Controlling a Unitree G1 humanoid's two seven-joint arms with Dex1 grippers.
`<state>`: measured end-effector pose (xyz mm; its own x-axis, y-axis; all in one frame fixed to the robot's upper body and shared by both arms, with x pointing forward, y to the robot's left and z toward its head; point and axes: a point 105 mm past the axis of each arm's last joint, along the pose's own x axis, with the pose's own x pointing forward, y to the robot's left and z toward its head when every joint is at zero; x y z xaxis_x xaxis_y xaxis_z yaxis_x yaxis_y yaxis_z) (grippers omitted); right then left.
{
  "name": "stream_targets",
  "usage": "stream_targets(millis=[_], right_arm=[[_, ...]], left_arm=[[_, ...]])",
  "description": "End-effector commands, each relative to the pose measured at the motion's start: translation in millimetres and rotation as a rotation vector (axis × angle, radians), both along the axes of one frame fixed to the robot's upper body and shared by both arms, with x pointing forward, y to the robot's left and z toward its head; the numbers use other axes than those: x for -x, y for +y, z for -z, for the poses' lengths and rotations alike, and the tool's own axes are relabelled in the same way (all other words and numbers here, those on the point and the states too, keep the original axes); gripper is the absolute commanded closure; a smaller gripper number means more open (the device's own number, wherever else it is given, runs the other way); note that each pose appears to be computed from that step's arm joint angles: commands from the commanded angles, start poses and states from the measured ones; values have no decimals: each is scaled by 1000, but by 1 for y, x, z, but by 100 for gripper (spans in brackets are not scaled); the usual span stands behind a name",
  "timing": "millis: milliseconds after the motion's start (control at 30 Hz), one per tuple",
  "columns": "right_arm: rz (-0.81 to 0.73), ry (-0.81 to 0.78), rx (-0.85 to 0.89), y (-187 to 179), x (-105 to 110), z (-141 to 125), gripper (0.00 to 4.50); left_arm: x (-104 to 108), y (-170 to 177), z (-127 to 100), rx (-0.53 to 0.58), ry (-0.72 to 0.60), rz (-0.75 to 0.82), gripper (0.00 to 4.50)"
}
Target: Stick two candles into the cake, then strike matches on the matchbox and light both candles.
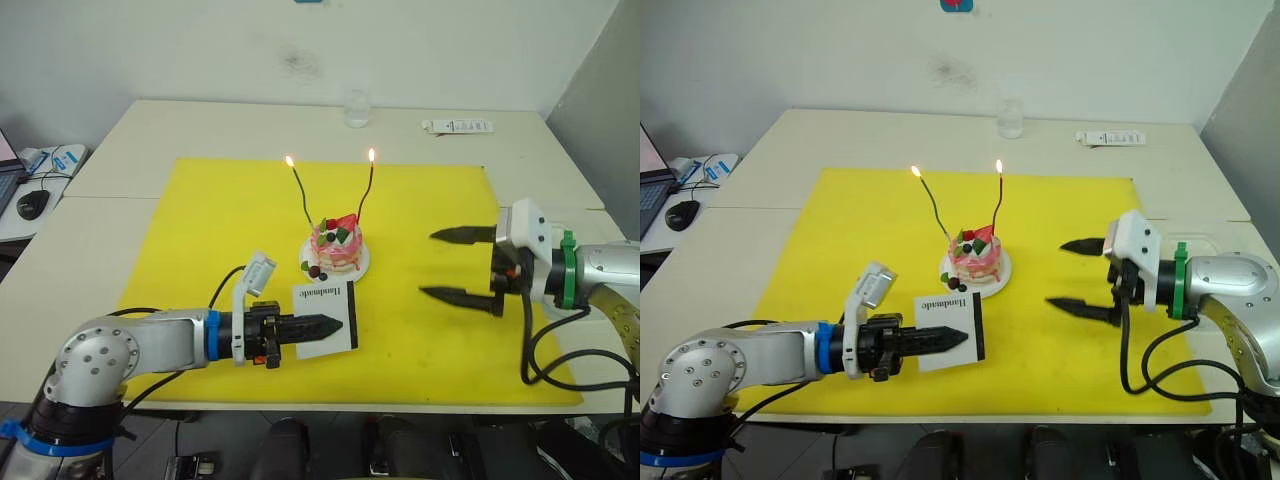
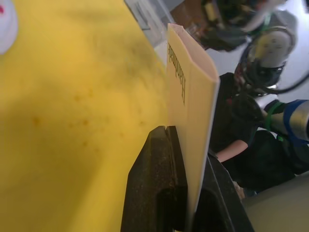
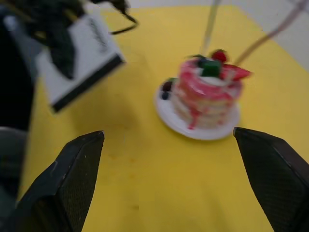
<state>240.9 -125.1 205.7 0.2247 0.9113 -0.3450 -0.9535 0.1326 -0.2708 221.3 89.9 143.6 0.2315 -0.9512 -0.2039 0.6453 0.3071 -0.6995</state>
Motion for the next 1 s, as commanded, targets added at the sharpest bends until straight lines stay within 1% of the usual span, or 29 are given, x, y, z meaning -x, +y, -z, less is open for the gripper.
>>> stream_targets(millis=[33, 200, 333, 433, 733, 800, 867, 1000], right_arm=[[-125, -19, 27, 9, 14, -2, 2], [-151, -27, 53, 10, 13, 7, 2], [-115, -52, 36, 12, 5, 7, 2], [-93, -59, 20, 13, 2, 7, 2], [-82, -70, 15, 15, 1, 8, 2], [-81, -72, 14, 15, 0, 8, 0], [-81, -73, 13, 15, 0, 9, 0], [-84, -74, 6, 17, -1, 8, 0]], left_arm=[[-6, -7, 3, 13, 47, -37, 450], [-24, -11, 19, -33, 143, -115, 450], [-35, -10, 29, -69, 200, -165, 450], [-35, -10, 34, -96, 219, -169, 450], [-34, -11, 39, -94, 293, -173, 450], [-35, -10, 40, -106, 297, -169, 393], [-36, -9, 41, -114, 298, -174, 348], [-38, -5, 39, -120, 287, -185, 230]])
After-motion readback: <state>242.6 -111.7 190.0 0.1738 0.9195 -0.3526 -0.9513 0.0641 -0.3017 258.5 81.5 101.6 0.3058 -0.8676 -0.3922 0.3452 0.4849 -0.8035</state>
